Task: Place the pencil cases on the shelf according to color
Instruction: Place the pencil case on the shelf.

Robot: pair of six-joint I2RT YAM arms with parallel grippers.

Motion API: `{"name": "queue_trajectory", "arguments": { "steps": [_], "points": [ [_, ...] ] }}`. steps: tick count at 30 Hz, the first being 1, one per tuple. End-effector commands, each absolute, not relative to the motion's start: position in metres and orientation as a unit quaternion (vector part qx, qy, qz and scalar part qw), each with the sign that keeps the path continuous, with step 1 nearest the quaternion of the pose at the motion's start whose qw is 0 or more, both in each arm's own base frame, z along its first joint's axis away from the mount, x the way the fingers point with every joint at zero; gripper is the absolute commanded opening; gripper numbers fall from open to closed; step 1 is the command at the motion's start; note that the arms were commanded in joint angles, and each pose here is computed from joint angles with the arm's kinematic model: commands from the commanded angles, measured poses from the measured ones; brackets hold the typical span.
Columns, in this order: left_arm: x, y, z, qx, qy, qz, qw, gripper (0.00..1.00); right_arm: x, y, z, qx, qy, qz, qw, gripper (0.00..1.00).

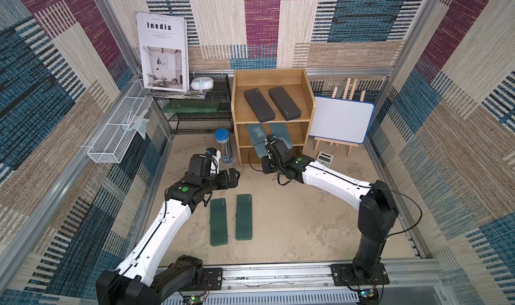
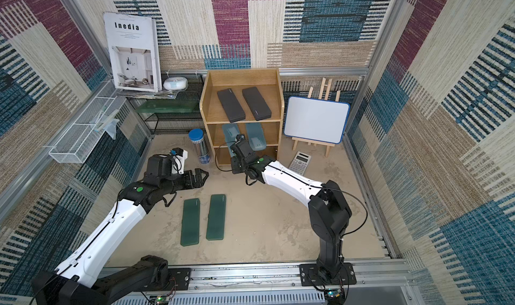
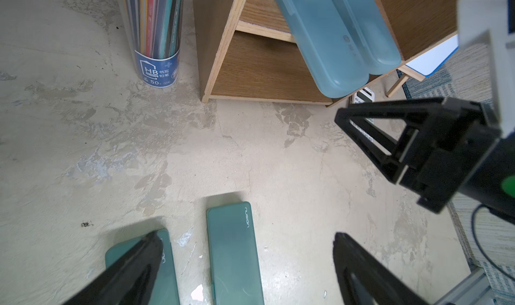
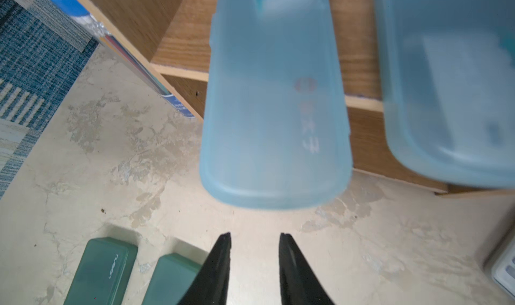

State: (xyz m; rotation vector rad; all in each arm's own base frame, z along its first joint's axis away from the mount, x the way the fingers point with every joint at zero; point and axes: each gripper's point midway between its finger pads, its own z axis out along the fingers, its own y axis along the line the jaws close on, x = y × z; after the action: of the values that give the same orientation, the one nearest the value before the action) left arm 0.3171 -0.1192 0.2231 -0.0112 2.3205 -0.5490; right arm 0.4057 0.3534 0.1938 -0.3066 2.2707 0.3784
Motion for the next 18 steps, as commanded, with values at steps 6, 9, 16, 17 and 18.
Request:
{"name": "queue_trajectory", "arguments": {
  "steps": [6,9,16,17,18],
  "points": [
    [0.319,-0.118,0.225,-0.001,0.903,-0.210,0.373,0.99,0.447,0.372,0.206,-0.109,0.884,0.150,0.428,0.35],
    [0.319,-0.119,0.223,-0.001,0.905,-0.211,0.370,0.99,0.445,0.372,0.206,-0.111,0.885,0.154,0.425,0.36],
    [0.319,-0.122,0.218,0.003,0.908,-0.214,0.359,0.99,0.407,0.353,0.219,-0.119,0.879,0.180,0.426,0.49],
    [0.318,-0.123,0.216,0.004,0.910,-0.216,0.355,1.00,0.398,0.347,0.224,-0.119,0.877,0.183,0.428,0.52],
    [0.316,-0.124,0.214,0.006,0.911,-0.215,0.351,0.99,0.388,0.340,0.222,-0.119,0.879,0.182,0.425,0.55]
  ]
}}
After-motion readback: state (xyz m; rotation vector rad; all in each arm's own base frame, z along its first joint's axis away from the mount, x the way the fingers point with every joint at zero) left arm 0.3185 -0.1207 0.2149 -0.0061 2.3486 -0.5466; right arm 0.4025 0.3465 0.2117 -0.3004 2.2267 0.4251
